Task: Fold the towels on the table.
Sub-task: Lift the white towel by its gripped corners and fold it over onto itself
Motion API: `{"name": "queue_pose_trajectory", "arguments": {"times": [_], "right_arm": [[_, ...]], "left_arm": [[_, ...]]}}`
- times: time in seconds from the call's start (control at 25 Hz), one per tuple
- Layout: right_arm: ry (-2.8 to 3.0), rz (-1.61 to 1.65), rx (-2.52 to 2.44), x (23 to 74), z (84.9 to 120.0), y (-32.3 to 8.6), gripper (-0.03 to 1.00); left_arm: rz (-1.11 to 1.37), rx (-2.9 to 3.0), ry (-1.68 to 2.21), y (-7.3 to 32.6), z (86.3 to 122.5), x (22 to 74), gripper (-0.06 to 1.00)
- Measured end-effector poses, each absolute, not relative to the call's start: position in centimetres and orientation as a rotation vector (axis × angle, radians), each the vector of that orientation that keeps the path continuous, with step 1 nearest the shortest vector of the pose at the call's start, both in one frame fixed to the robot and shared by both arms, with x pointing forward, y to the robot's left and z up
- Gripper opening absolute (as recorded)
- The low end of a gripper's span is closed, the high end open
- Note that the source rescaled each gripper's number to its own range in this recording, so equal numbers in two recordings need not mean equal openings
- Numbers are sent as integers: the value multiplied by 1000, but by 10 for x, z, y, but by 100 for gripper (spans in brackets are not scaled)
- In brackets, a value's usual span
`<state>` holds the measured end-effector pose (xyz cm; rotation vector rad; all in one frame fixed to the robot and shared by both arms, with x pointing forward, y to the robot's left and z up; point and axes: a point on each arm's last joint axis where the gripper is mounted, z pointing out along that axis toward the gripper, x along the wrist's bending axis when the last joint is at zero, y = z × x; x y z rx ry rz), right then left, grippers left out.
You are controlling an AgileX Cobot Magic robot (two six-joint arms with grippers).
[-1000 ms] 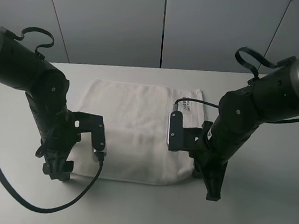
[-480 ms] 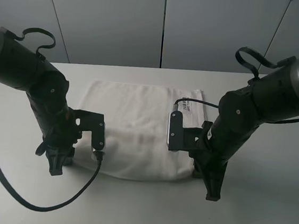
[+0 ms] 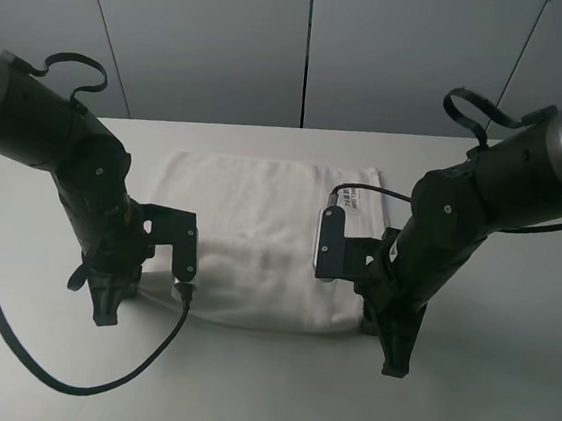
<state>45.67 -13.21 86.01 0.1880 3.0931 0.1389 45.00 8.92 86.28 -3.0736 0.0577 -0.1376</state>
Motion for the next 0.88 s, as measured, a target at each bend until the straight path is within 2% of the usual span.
{"name": "queue_pose_trajectory", "arguments": {"times": [0.32, 0.56, 0.88], "right_arm": [[3178, 187, 320, 438, 893, -137, 0], [3240, 302, 352, 422, 924, -137, 0], [3219, 356, 552, 414, 945, -140, 0]], "left_arm": [[-13, -3048, -20, 85, 871, 430, 0], [59, -3054, -107, 89, 899, 420, 0], [-102, -3190, -280, 89, 943, 417, 0]]}}
